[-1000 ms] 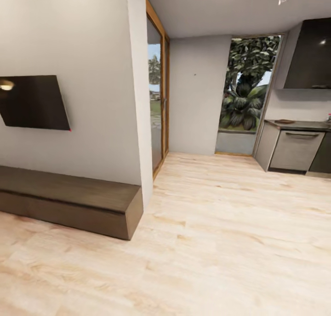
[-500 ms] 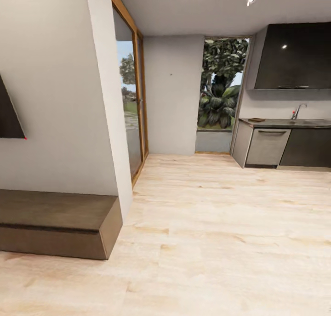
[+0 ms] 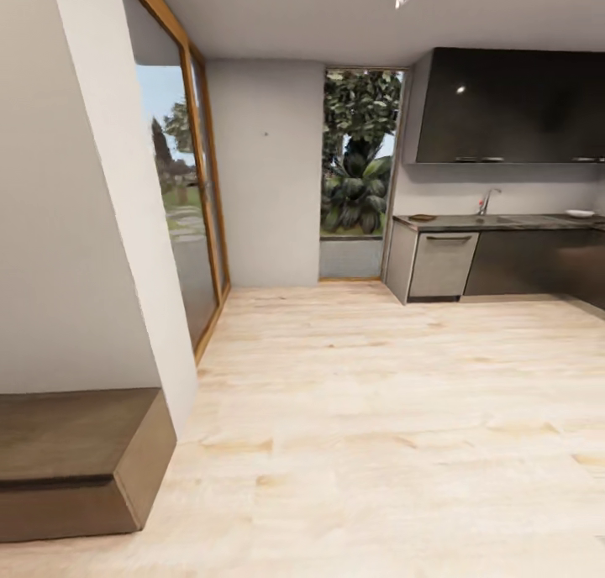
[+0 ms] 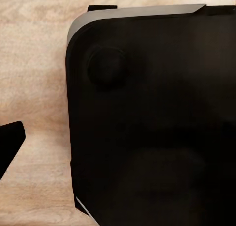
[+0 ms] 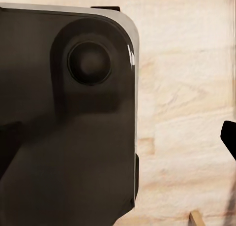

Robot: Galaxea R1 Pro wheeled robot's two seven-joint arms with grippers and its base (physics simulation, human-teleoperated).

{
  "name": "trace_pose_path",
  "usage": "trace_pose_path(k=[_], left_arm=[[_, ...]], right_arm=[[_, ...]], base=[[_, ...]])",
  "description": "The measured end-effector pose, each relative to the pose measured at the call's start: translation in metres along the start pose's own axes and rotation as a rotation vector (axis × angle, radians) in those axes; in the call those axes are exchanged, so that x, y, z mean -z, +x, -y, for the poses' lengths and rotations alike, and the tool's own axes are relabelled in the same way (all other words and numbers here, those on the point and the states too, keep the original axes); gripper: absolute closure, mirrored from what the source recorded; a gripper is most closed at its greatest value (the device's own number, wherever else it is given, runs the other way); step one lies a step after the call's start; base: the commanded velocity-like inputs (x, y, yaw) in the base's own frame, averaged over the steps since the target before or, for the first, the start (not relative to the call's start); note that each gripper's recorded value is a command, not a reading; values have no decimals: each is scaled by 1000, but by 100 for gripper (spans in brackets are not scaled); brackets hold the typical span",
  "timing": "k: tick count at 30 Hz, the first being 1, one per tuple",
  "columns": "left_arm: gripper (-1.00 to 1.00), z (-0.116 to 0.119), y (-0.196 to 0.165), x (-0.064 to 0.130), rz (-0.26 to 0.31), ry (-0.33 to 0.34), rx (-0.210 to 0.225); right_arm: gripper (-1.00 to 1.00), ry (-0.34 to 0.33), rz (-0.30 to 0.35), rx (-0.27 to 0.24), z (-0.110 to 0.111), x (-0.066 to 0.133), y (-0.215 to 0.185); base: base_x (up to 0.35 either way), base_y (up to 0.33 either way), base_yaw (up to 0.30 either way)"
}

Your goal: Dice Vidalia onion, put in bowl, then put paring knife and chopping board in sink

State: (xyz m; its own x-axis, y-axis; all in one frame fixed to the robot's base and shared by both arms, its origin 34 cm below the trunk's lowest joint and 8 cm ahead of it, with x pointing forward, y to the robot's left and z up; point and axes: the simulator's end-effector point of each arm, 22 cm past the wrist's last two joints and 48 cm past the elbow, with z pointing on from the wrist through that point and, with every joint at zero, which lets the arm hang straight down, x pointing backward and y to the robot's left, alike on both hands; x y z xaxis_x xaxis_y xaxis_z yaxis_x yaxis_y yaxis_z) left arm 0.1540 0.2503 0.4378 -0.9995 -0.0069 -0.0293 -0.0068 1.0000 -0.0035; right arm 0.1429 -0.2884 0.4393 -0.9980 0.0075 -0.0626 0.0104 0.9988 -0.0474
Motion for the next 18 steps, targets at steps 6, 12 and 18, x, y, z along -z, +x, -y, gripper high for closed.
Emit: trace_pose_path(k=[6, 12, 18], left_arm=[[-100, 0, 0, 0, 0, 0, 0], [-100, 0, 0, 0, 0, 0, 0], [-100, 0, 0, 0, 0, 0, 0]], right_arm=[[-100, 0, 0, 0, 0, 0, 0], [-100, -1, 0, 0, -1, 0, 0], [-100, -1, 0, 0, -1, 0, 0]], base=[[334, -158, -291], [324, -178, -291], [312, -199, -291]])
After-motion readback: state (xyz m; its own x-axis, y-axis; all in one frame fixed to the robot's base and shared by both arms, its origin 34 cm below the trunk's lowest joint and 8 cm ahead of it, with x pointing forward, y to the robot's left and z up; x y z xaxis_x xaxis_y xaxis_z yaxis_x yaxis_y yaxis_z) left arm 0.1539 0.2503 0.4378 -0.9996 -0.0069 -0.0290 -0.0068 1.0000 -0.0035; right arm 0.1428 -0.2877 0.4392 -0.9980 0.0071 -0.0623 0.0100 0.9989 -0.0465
